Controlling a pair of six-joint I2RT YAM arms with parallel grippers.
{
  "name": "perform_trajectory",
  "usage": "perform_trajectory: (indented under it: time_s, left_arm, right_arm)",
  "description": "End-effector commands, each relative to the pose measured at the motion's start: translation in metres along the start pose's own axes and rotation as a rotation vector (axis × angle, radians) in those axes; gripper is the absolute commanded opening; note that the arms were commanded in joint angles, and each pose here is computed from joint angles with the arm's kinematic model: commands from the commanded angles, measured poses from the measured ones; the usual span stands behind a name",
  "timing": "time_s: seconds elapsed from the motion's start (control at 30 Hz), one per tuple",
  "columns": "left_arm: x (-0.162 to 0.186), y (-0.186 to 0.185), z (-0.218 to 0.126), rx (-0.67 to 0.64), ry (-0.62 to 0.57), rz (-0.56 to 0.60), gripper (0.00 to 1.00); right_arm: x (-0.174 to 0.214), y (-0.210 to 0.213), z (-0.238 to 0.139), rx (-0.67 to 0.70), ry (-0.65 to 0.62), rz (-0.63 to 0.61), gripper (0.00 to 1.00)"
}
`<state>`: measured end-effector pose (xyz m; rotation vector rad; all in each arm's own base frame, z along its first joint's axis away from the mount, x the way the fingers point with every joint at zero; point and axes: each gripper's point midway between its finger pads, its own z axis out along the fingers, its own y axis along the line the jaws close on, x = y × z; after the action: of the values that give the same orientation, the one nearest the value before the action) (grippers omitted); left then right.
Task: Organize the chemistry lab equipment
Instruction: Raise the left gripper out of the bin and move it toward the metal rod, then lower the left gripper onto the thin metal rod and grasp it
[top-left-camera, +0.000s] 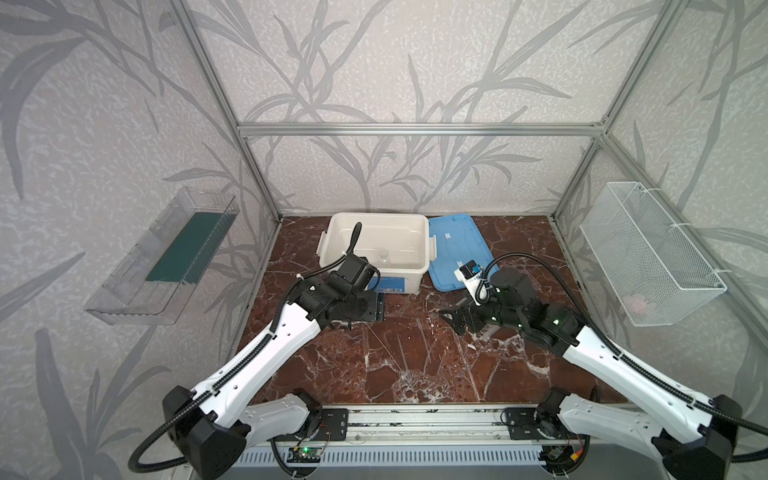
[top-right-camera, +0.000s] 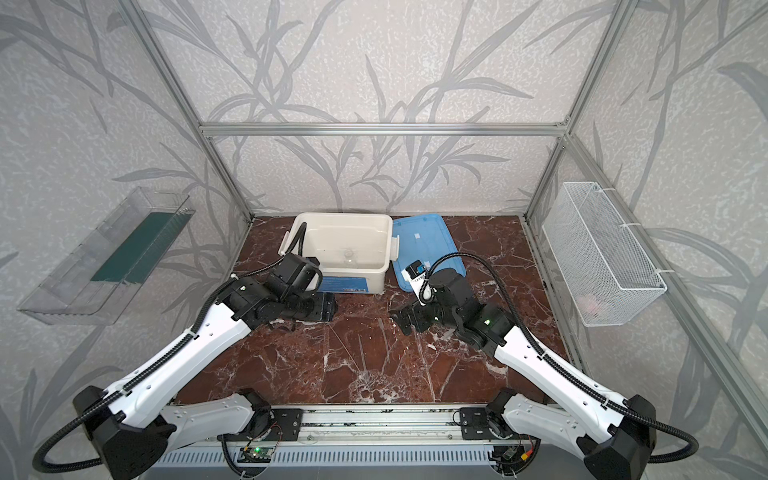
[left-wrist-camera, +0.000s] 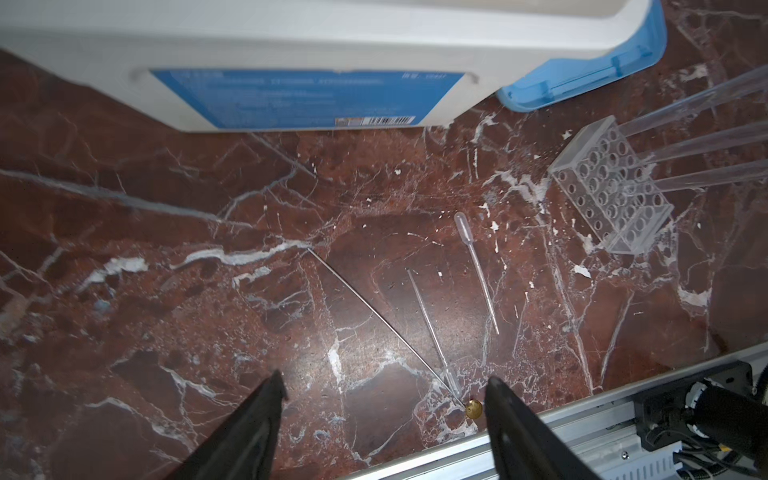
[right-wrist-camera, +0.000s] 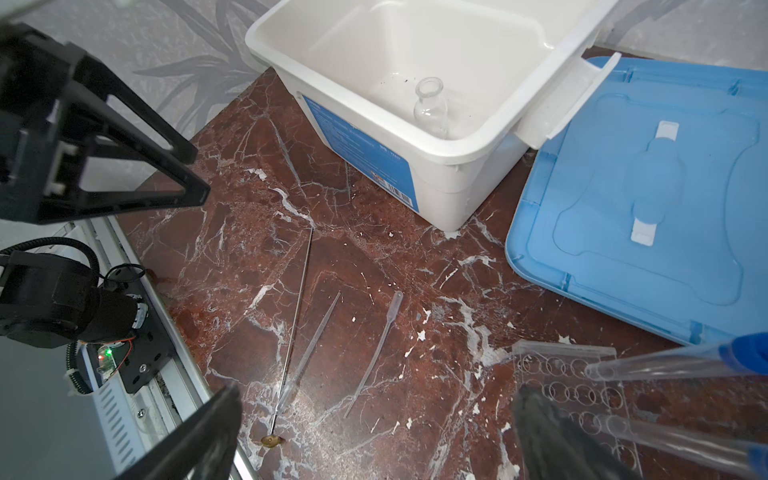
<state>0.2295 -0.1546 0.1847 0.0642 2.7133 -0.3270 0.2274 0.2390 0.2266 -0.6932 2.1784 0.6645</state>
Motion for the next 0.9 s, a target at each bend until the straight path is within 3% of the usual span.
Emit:
perform_trajectory:
  time_s: [0.0,0.2,0.43,0.57,0.87]
  left_arm:
    - [0.012,-0.004,0.023,0.018,0.017,-0.140,0.72]
    - [0.038,-0.008,0.066,-0.031,-0.003,-0.268,0.61]
    - [0.059,-0.014,0.112,0.025,0.004,-0.480,0.50]
    - [0.083,-0.003,0.131,-0.060,0.085,-0.624,0.50]
    - [0.109,0.004,0.141,-0.213,0.201,-0.752,0.44]
  right_arm:
    - [0.004,-0.008,0.002,0.036,-0.004,0.016,0.99]
    - [0.015,-0.011,0.010,0.045,0.027,0.071,0.98]
    - [0.036,-0.001,0.024,0.046,0.104,0.056,0.98]
    - [0.044,0.005,0.027,0.066,0.126,0.016,0.98]
    - [0.052,0.009,0.032,0.062,0.131,0.010,0.98]
